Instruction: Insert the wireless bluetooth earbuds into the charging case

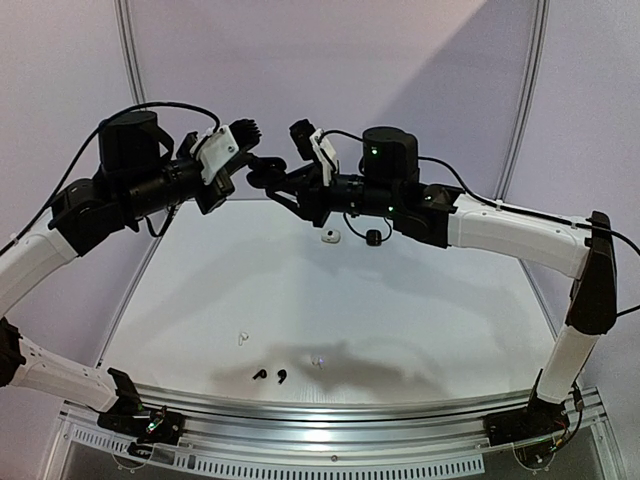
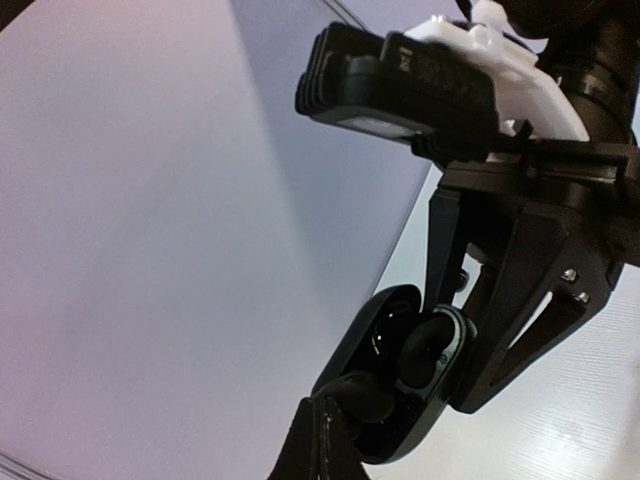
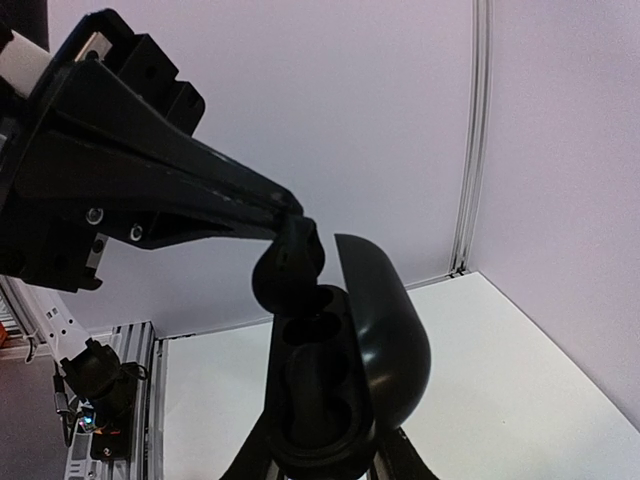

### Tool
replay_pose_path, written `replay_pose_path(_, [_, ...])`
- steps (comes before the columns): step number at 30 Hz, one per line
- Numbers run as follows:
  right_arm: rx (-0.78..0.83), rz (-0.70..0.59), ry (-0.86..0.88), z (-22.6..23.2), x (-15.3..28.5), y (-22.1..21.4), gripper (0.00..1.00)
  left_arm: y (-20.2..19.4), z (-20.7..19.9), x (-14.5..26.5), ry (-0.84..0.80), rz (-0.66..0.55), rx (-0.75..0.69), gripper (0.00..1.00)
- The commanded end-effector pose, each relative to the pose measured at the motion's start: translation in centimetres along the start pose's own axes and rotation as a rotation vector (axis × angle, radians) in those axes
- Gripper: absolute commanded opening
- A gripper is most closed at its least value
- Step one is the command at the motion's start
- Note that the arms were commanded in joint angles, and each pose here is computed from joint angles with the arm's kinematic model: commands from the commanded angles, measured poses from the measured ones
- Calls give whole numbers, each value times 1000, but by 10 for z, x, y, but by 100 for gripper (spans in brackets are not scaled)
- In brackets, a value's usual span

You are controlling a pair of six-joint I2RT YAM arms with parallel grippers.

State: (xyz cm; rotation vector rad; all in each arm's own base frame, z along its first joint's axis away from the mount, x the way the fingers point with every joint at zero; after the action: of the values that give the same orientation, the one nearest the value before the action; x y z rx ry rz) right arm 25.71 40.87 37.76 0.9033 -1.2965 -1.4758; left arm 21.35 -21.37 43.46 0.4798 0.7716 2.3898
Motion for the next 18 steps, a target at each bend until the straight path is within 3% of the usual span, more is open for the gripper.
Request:
replay_pose_path(1, [27, -77, 37, 10, 3, 21, 0, -1, -12, -5, -38, -6, 24, 0])
replay_pose_path(18, [8, -141, 31, 12, 5, 35, 0, -8, -15, -7, -10, 21, 33, 0])
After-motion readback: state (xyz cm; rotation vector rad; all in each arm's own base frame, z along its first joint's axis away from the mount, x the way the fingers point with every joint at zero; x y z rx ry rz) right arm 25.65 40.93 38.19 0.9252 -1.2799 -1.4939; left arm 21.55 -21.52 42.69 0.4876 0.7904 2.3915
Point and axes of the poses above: each gripper's point midway between its finger pads, its own x axis back along the fingers, its own z axis along the line the jaws close on, y = z × x, the point moved 9 cm from there along x, back along the fingers, and after that the axes turned 6 degrees about -x, right-handed, at the moved point
